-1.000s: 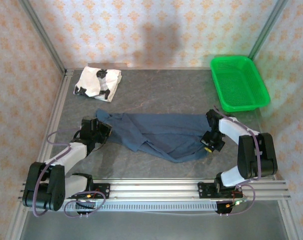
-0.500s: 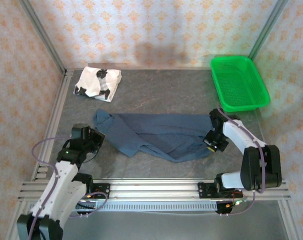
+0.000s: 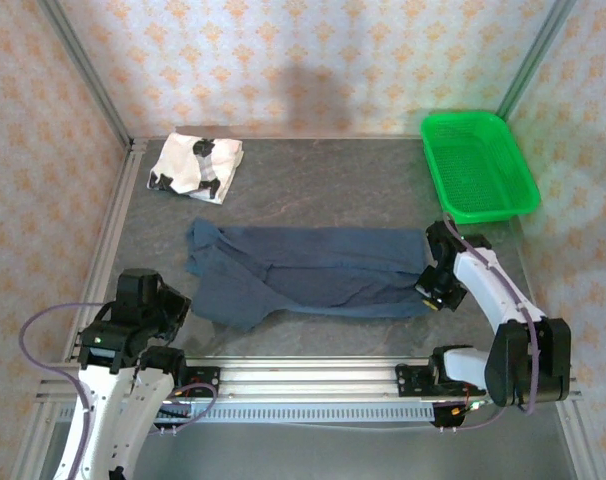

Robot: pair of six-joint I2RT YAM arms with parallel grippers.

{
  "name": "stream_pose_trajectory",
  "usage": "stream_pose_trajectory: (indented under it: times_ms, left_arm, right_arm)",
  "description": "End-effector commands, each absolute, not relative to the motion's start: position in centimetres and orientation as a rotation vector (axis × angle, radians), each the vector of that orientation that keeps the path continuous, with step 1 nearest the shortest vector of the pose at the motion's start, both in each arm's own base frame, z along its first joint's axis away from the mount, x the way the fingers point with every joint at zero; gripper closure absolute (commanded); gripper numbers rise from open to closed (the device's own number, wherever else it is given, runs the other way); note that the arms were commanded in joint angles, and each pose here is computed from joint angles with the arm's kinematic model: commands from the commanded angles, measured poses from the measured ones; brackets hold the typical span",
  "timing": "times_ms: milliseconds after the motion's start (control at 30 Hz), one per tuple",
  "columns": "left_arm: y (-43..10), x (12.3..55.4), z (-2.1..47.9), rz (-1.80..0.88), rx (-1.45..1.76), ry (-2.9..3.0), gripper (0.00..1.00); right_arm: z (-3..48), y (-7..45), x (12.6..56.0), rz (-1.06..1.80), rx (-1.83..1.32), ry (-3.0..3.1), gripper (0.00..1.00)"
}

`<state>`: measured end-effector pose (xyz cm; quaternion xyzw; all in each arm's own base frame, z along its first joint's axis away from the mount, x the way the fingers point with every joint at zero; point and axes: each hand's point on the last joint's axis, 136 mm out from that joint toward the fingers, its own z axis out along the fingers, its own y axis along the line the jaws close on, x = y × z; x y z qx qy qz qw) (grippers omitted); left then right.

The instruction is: Fold and stack the t-shirts

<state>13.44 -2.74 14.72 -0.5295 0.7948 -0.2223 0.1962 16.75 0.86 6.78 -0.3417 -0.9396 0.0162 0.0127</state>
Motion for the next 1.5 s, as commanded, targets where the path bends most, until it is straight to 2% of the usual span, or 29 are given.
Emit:
stream_pose_trajectory:
  times_ms: [0,400,600,833,1133,1467]
  left_arm:
    - [-1.3,9.0,14.2,-0.440,-1.632,2.275,1.00]
    - [-0.9,1.6,14.2,-0.295,-1.788,2.372,1.00]
    - [-1.2,1.6,14.1,-0.321,-1.816,2.351,1.00]
    - [-1.9,5.7,13.8,-0.440,-1.758,2.314,1.00]
    - [-1.9,12.0,15.4,-0.393,-1.537,2.415,1.00]
    - [-1.5,16.1,15.6,-0.321,-1.399,2.481,1.00]
  right_arm:
    - [7.6,-0.2,15.9,0.140,-1.057,-2.926,1.00]
    - [7.4,0.3,14.7,0.140,-0.986,-2.873,1.00]
    - [7.5,0.6,14.5,0.144,-0.940,-2.873,1.00]
    - [8.4,0.4,16.2,0.137,-0.947,-2.935,1.00]
    - [9.1,0.0,19.7,0.135,-0.954,-2.983,1.00]
    - [9.0,-0.9,23.1,0.134,-0.952,-3.005,1.00]
